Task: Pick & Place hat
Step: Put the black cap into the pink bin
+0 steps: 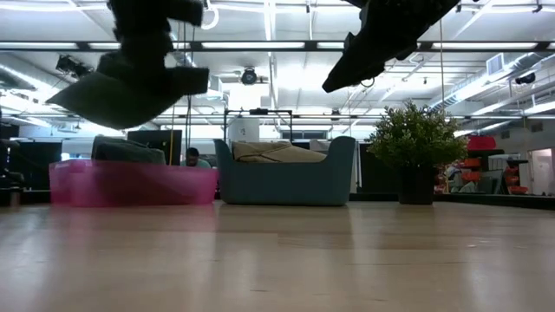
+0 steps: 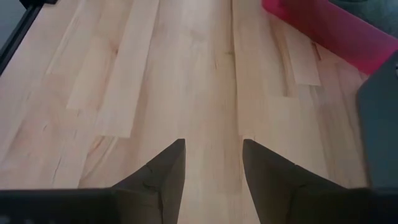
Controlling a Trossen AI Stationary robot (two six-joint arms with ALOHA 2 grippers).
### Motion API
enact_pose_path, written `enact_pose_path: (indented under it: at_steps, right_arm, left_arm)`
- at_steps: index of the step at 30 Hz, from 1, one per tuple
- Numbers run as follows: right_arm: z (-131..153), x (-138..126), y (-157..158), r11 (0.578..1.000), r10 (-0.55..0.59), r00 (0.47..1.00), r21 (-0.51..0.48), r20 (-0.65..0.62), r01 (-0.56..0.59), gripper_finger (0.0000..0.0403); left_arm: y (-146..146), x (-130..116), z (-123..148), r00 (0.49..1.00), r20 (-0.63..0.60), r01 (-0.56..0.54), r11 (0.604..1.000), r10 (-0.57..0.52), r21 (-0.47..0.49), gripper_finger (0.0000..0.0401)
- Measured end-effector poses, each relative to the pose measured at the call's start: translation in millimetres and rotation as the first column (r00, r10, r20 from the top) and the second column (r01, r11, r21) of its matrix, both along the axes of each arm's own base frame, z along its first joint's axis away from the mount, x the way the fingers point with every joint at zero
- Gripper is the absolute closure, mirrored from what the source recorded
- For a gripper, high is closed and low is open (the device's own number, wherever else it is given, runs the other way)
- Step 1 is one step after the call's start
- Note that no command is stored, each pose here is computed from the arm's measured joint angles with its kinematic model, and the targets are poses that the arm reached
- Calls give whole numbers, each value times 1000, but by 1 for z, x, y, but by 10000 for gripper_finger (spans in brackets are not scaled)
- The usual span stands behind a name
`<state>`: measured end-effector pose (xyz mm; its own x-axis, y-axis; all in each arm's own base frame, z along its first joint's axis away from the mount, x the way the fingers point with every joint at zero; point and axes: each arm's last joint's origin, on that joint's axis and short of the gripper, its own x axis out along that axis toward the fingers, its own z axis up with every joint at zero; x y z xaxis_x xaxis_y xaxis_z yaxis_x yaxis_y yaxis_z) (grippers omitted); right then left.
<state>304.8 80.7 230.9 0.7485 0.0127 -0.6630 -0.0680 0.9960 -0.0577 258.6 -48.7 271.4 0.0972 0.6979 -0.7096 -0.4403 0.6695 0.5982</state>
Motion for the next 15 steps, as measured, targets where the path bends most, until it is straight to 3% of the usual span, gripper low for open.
enact_pose_path:
  at_steps: [6,11,15]
  right_arm:
    - [0,0,0,1000,1,1000,-1,0,-1,239]
    - [0,0,0,1000,1,1000,-1,-1,-1,239]
    - [0,0,0,1000,1,1000,-2,-2,-1,239]
  left_arm:
    - [57,5,0,988,-138,-70,998,69,-2,379]
    - [88,3,-5,971,-237,-101,968,45,-230,379]
    - [105,9,-10,978,-195,-127,956,76,-263,380]
